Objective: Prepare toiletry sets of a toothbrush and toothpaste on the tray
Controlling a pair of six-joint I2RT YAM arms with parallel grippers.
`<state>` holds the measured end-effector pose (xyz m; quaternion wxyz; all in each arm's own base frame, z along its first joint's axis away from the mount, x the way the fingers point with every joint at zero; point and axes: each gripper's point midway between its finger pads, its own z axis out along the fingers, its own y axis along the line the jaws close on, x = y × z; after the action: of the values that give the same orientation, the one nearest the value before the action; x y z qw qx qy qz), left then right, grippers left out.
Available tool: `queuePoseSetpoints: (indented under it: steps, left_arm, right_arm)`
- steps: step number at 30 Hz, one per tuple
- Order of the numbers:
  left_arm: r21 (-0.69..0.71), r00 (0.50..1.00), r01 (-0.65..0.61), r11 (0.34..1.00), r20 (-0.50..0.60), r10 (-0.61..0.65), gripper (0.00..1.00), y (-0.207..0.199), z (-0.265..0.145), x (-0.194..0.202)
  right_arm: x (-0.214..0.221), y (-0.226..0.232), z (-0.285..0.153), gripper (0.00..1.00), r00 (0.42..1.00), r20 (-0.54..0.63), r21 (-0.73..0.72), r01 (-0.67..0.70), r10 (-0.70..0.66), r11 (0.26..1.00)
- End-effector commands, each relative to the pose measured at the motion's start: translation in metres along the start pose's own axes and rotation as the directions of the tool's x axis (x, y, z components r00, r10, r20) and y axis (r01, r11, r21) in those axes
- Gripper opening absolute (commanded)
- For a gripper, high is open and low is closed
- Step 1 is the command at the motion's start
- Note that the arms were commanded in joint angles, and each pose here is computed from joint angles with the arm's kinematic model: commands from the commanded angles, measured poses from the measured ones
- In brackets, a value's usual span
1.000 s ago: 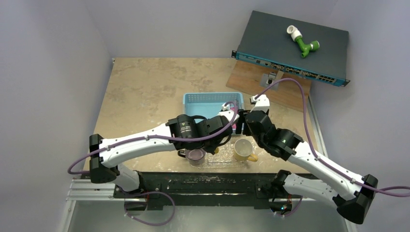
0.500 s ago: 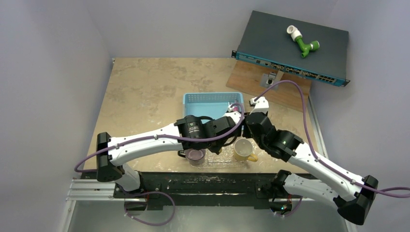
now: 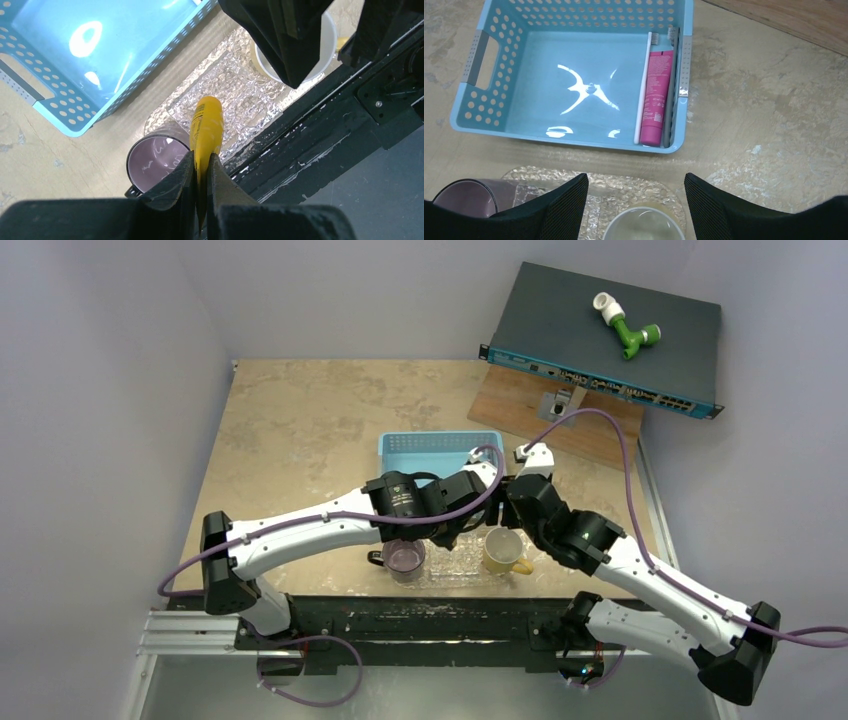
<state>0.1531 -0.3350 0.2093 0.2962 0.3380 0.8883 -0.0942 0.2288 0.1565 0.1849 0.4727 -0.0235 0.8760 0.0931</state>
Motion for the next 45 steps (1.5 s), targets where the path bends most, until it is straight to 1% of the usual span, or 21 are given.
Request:
queuePoseSetpoints:
  steps: [1,26,36,45]
  left_arm:
    - [0.019,0.997,0.018,1.000,0.074,-0.020,0.00,-0.002,-0.002,-0.025]
    - [0.025,1.000,0.014,1.000,0.014,-0.015,0.00,-0.006,0.018,-0.006]
    - [0.003,1.000,0.014,1.000,-0.009,-0.014,0.00,-0.002,0.029,-0.001]
    - [-0.005,1.000,0.031,1.000,-0.003,-0.031,0.00,0.003,0.038,-0.002]
  right_arm:
    - [-0.003,0.004,0.000,0.72,1.000,0.009,-0.020,-0.030,0.030,0.999]
    - [0.004,0.006,0.008,0.73,1.000,-0.009,-0.011,-0.016,0.016,1.000]
    - [0.003,0.006,0.008,0.74,1.000,-0.013,-0.003,-0.010,0.010,1.000]
    - [0.009,0.003,0.009,0.74,1.000,-0.023,0.000,-0.016,0.016,1.000]
